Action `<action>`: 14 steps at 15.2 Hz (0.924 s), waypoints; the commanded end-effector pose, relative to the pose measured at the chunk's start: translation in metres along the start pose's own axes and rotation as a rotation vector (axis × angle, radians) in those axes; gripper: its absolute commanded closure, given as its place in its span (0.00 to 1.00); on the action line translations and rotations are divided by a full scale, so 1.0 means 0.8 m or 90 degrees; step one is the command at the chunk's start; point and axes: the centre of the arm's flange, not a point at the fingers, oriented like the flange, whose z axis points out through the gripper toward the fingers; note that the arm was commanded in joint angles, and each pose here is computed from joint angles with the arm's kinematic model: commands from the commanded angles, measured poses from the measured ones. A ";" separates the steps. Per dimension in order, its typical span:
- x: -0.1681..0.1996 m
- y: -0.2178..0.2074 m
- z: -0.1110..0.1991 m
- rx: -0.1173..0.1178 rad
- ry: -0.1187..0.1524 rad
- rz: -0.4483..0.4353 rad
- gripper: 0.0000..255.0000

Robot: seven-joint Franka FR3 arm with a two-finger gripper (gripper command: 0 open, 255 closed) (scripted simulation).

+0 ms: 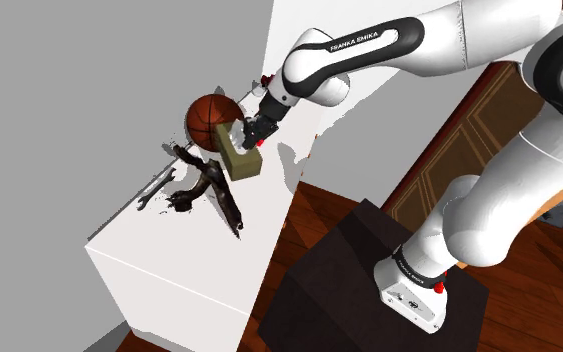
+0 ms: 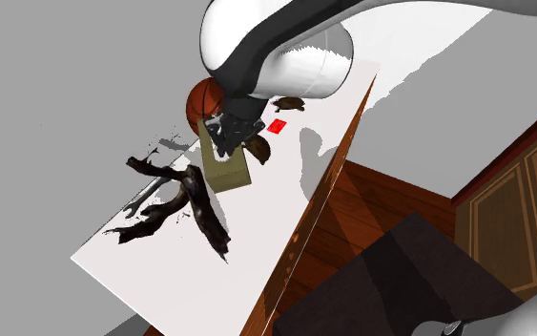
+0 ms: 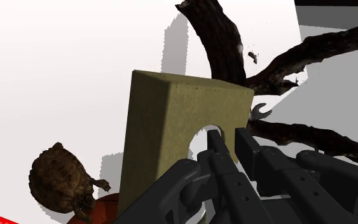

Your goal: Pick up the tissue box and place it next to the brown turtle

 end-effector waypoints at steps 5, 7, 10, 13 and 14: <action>0.006 -0.015 -0.037 0.000 0.000 0.000 1.00; 0.008 -0.019 -0.049 0.000 0.000 0.000 1.00; 0.011 -0.026 -0.067 0.000 0.000 0.000 1.00; 0.014 -0.034 -0.085 0.000 0.000 0.000 1.00; 0.015 -0.036 -0.091 0.000 0.000 0.000 1.00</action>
